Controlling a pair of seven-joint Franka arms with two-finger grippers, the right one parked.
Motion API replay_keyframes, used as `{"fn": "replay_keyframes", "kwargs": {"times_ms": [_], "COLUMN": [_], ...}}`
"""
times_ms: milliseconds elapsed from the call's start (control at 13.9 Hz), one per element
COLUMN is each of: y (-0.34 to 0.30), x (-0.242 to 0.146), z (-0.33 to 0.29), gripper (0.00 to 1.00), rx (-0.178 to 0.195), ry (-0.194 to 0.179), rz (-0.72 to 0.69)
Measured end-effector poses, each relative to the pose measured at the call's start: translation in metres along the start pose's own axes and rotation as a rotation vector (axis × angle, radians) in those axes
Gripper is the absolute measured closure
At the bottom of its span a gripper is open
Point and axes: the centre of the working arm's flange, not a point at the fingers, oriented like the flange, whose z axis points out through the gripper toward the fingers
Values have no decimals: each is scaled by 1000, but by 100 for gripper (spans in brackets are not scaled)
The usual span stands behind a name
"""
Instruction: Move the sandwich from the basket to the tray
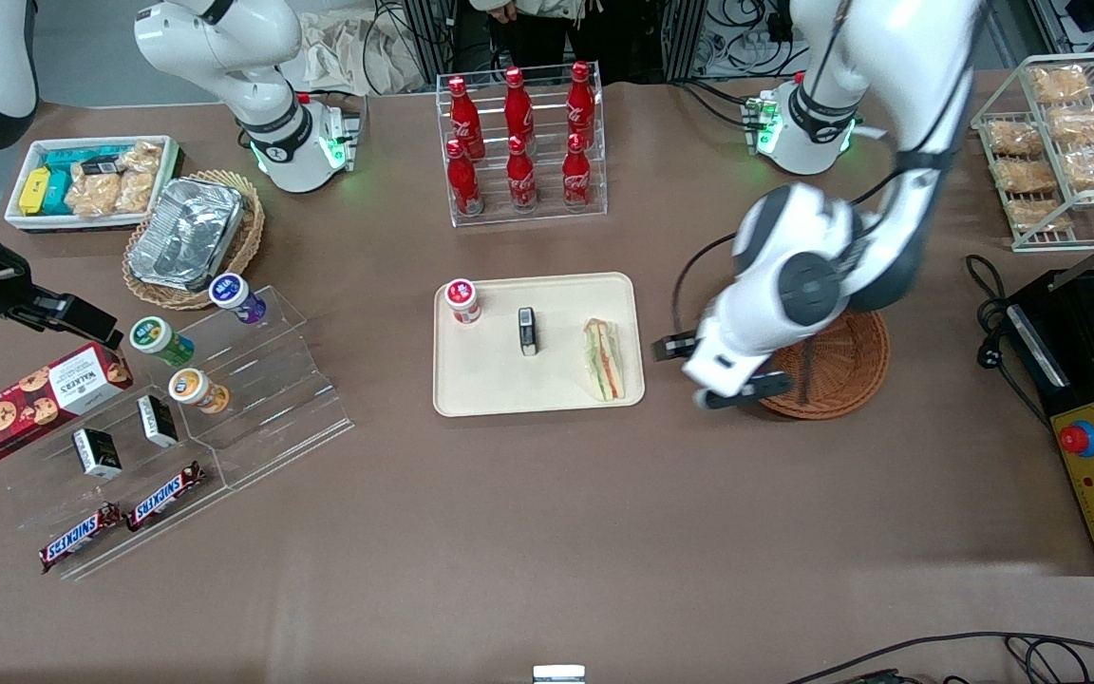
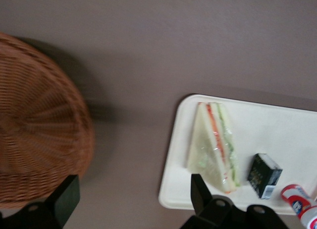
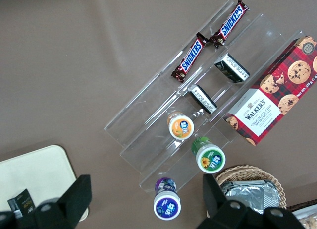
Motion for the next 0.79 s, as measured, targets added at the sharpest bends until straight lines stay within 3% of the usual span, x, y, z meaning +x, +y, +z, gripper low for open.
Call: {"fn": "replay_keyframes", "kwargs": {"times_ms": [144,360,577,649,793], "y": [-42,-78,-137,-164,-196], "x": [6,-2,-2,1,3], "z": [-41,-82,-124,-136,-157], "gripper": [0,0,0,0,0], "rx": [22,88,101,113,185], "ry": [20,54,67,59,68], "rz": [-6,-16,-93,-63,114]}}
